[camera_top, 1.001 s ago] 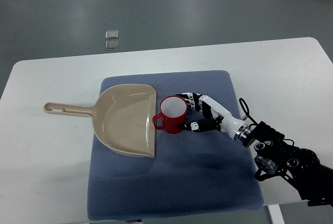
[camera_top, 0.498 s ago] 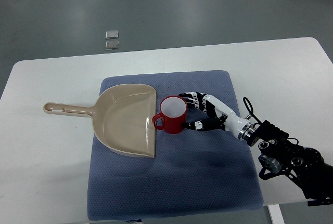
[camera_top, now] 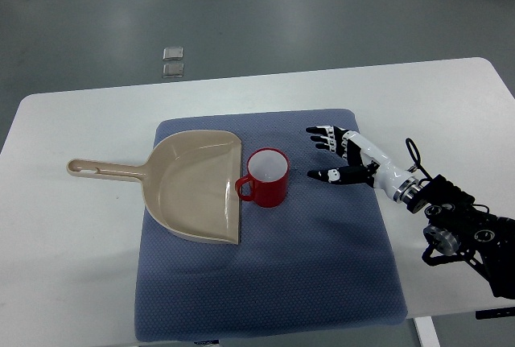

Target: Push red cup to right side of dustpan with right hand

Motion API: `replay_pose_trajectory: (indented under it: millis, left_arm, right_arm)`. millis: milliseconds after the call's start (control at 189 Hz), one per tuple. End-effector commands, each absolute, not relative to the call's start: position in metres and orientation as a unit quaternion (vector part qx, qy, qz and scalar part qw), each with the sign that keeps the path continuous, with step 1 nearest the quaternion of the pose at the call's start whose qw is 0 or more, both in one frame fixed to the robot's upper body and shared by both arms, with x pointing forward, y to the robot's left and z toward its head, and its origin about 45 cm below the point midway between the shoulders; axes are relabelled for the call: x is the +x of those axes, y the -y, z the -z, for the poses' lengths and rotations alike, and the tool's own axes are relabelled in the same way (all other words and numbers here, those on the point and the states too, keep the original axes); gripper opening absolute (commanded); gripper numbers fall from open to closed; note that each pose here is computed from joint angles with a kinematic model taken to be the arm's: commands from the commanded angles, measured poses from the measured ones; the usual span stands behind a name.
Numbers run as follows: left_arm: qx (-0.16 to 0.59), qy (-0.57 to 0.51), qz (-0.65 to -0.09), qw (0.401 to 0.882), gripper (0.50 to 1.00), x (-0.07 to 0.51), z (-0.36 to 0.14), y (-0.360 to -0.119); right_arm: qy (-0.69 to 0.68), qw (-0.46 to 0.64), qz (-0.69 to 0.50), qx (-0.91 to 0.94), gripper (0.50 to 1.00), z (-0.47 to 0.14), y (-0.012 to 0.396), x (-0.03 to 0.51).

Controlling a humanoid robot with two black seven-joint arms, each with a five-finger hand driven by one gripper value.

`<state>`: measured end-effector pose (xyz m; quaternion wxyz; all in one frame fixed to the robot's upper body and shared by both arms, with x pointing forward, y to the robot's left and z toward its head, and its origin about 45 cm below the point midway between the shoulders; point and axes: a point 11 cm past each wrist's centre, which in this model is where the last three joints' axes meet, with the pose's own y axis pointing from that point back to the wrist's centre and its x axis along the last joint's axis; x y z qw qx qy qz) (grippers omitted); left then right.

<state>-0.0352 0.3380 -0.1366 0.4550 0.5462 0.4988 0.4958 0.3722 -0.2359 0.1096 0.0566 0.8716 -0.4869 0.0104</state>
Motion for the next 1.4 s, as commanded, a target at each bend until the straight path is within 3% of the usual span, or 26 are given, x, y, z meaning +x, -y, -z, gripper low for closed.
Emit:
replay_pose_trajectory:
  millis: [0,524,1392]
  left_arm:
    - [0.546,-0.499,-0.496,0.455,1.000,-0.035,0.137,-0.338]
    - [0.546,-0.499,-0.496,0.455,1.000,-0.035,0.137,-0.338]
    - [0.546,-0.499,-0.496,0.455,1.000,-0.035,0.137,-0.338]
  right_arm:
    - [0.514,0.047,-0.005,0.856,0.911,-0.117,0.252,0.382]
    - [0.638,-0.008,0.029,0.769,0.913,-0.131,0.291,0.401]
    - [0.686,0.018,0.030,0.727,0.915,-0.113,0.293,0.390]
